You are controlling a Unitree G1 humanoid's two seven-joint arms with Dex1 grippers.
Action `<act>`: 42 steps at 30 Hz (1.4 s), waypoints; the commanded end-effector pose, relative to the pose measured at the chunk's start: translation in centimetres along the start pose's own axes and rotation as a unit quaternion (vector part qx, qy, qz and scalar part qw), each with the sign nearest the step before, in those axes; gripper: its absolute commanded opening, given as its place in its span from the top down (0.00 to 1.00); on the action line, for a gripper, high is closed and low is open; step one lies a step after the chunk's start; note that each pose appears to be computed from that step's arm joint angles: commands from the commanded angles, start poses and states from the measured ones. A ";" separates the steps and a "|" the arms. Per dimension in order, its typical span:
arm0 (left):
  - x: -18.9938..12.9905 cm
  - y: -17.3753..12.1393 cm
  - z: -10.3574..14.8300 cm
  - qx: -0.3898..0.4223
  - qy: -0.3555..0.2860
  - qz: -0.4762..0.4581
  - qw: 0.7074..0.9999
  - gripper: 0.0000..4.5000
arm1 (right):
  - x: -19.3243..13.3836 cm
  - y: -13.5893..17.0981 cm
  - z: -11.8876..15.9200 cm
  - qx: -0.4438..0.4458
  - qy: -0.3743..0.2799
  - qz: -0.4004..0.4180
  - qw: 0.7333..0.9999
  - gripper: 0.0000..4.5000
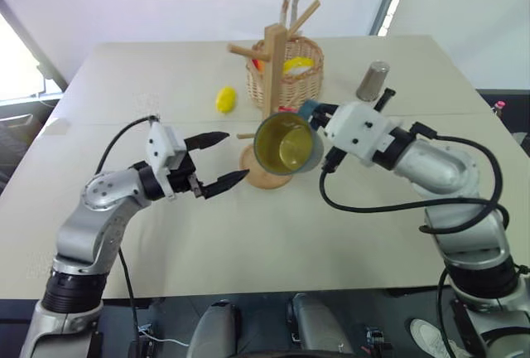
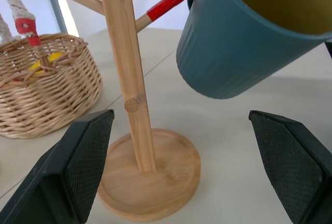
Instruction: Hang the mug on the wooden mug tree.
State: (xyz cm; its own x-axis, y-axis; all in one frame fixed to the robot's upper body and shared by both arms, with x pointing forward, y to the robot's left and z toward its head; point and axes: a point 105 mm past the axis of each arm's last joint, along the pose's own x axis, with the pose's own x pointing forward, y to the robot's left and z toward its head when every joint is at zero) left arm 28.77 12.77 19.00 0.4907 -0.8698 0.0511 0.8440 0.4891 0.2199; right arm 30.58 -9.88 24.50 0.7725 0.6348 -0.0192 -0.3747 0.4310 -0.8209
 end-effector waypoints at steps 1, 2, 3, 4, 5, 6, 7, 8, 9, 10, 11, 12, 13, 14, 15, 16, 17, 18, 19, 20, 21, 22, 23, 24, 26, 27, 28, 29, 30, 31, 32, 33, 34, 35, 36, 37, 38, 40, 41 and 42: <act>-0.9 0.2 1.3 0.007 -0.012 0.009 1.000 0.00 | 0.3 -0.7 0.5 -0.014 -0.006 -0.008 1.000 0.98; -1.0 0.2 1.3 0.004 -0.013 0.009 1.000 0.00 | 0.5 -0.8 0.5 -0.014 -0.005 -0.009 1.000 0.98; -1.1 0.2 1.4 0.002 -0.013 0.008 1.000 0.00 | 0.7 -0.9 0.4 -0.013 -0.003 -0.009 1.000 0.98; -1.2 0.2 1.5 0.000 -0.014 0.008 1.000 0.00 | 0.8 -0.9 0.3 -0.014 -0.001 -0.009 1.000 0.98; -1.2 0.1 1.6 0.000 -0.014 0.008 1.000 0.00 | 1.0 -1.0 0.2 -0.015 0.000 -0.009 1.000 0.98; -1.3 0.1 1.7 -0.001 -0.015 0.008 1.000 0.00 | 1.3 -1.1 0.2 -0.014 -0.001 -0.011 1.000 0.98; -1.4 0.1 1.8 -0.002 -0.018 0.009 1.000 0.00 | 1.5 -1.2 0.2 -0.013 -0.001 -0.012 1.000 0.98; -1.4 0.1 2.0 -0.003 -0.020 0.009 1.000 0.00 | 1.6 -1.3 0.3 -0.012 -0.002 -0.013 1.000 0.98; -1.4 0.0 2.1 -0.004 -0.022 0.009 1.000 0.00 | 1.7 -1.3 0.3 -0.013 -0.003 -0.012 1.000 0.98; -1.5 0.0 2.3 -0.005 -0.024 0.010 1.000 0.00 | 1.9 -1.3 0.3 -0.013 -0.003 -0.011 1.000 0.98; -1.5 0.0 2.4 -0.006 -0.025 0.010 1.000 0.00 | 2.0 -1.2 0.3 -0.012 -0.002 -0.008 1.000 0.98; -1.6 0.0 2.5 -0.006 -0.027 0.011 1.000 0.00 | 2.1 -1.1 0.2 -0.013 0.000 -0.005 1.000 0.98; -1.6 0.0 2.6 -0.006 -0.029 0.012 0.999 0.00 | 2.3 -1.0 0.1 -0.014 0.001 -0.002 1.000 0.98; -1.6 0.1 2.7 -0.007 -0.031 0.013 0.999 0.00 | 2.4 -1.0 0.1 -0.014 0.003 0.001 1.000 0.98; -1.6 0.1 2.8 -0.006 -0.032 0.013 0.999 0.00 | 2.5 -0.9 0.0 -0.014 0.004 0.003 1.000 0.98; -1.6 0.1 2.9 -0.006 -0.033 0.014 0.999 0.00 | 2.6 -0.8 -0.1 -0.015 0.006 0.005 1.000 0.98; -1.6 0.1 3.0 -0.005 -0.033 0.014 0.999 0.00 | 2.7 -0.7 -0.2 -0.016 0.007 0.006 1.000 0.98; -1.6 0.1 3.1 -0.005 -0.034 0.014 0.999 0.00 | 2.8 -0.7 -0.2 -0.016 0.008 0.006 1.000 0.98; -1.6 0.0 3.1 -0.005 -0.035 0.015 0.999 0.00 | 2.9 -0.7 -0.3 -0.016 0.009 0.006 1.000 0.98; -1.6 0.0 3.1 -0.005 -0.035 0.016 0.999 0.00 | 3.0 -0.8 -0.3 -0.016 0.009 0.005 1.000 0.98; -1.6 0.0 3.2 -0.005 -0.036 0.016 0.999 0.00 | 3.1 -0.8 -0.3 -0.015 0.009 0.004 1.000 0.98; -1.5 0.0 3.2 -0.005 -0.036 0.017 0.999 0.00 | 3.1 -0.9 -0.3 -0.014 0.009 0.003 1.000 0.98; -1.5 0.0 3.2 -0.005 -0.036 0.017 0.999 0.00 | 3.2 -0.9 -0.3 -0.013 0.008 0.003 1.000 0.98; -1.5 -0.1 3.2 -0.004 -0.036 0.017 0.999 0.00 | 3.2 -0.9 -0.3 -0.013 0.008 0.002 1.000 0.98; -1.5 -0.1 3.2 -0.005 -0.037 0.018 0.999 0.00 | 3.2 -1.1 -0.2 -0.014 0.007 -0.001 1.000 0.85; -1.4 -0.1 3.2 -0.004 -0.037 0.018 0.999 0.00 | 3.2 -1.2 -0.2 -0.015 0.006 -0.005 1.000 0.77; -1.4 -0.1 3.2 -0.005 -0.037 0.018 0.999 0.00 | 3.1 -1.5 -0.2 -0.019 0.007 -0.010 1.000 0.67; -1.4 -0.1 3.2 -0.005 -0.037 0.018 0.999 0.00 | 3.0 -1.7 -0.2 -0.022 0.008 -0.015 1.000 0.56; -1.3 -0.1 3.1 -0.005 -0.037 0.018 0.999 0.00 | 2.9 -1.8 -0.2 -0.025 0.009 -0.017 1.000 0.45; -1.3 -0.1 3.1 -0.006 -0.037 0.018 0.999 0.00 | 2.5 -2.2 -0.2 -0.026 0.011 -0.023 0.999 0.34; -1.3 0.0 3.0 -0.008 -0.037 0.018 0.999 0.00 | 2.2 -2.5 -0.2 -0.025 0.012 -0.027 0.999 0.34; -1.3 0.0 2.9 -0.009 -0.036 0.018 0.999 0.00 | 1.7 -2.8 -0.2 -0.019 0.010 -0.030 0.999 0.34; -1.3 0.0 2.9 -0.010 -0.036 0.019 0.999 0.00 | 1.4 -2.9 -0.1 -0.014 0.009 -0.032 0.999 0.34; -1.3 0.1 2.8 -0.011 -0.035 0.021 0.999 0.00 | 1.0 -3.0 -0.1 -0.010 0.007 -0.030 0.999 0.34; -1.4 0.4 2.5 -0.013 -0.033 0.026 0.999 0.00 | 0.3 -2.9 0.0 -0.002 0.003 -0.027 1.000 0.34; -1.5 0.6 2.3 -0.016 -0.031 0.031 0.999 0.00 | -0.3 -2.9 -0.1 0.007 0.000 -0.024 1.000 0.34; -1.5 0.7 2.2 -0.018 -0.031 0.035 0.999 0.00 | -0.8 -2.9 0.0 0.012 -0.002 -0.022 1.000 0.34; -1.8 1.3 1.6 -0.024 -0.027 0.055 0.998 0.00 | -2.2 -2.9 -0.5 0.040 -0.002 -0.029 0.999 0.34; -2.0 1.7 1.2 -0.026 -0.024 0.069 0.997 0.00 | -2.9 -3.0 -0.8 0.066 -0.004 -0.037 0.997 0.34; -2.1 2.0 0.9 -0.027 -0.021 0.080 0.996 0.00 | -3.3 -3.0 -1.0 0.084 -0.006 -0.043 0.996 0.34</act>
State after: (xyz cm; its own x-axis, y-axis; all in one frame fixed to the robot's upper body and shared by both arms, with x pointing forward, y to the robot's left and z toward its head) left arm 29.05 14.95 19.83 0.5836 -0.8057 0.1013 0.7958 0.5923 0.1262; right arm 30.61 -13.44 24.81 0.8044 0.5939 -0.0172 -0.4194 0.5470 -0.7245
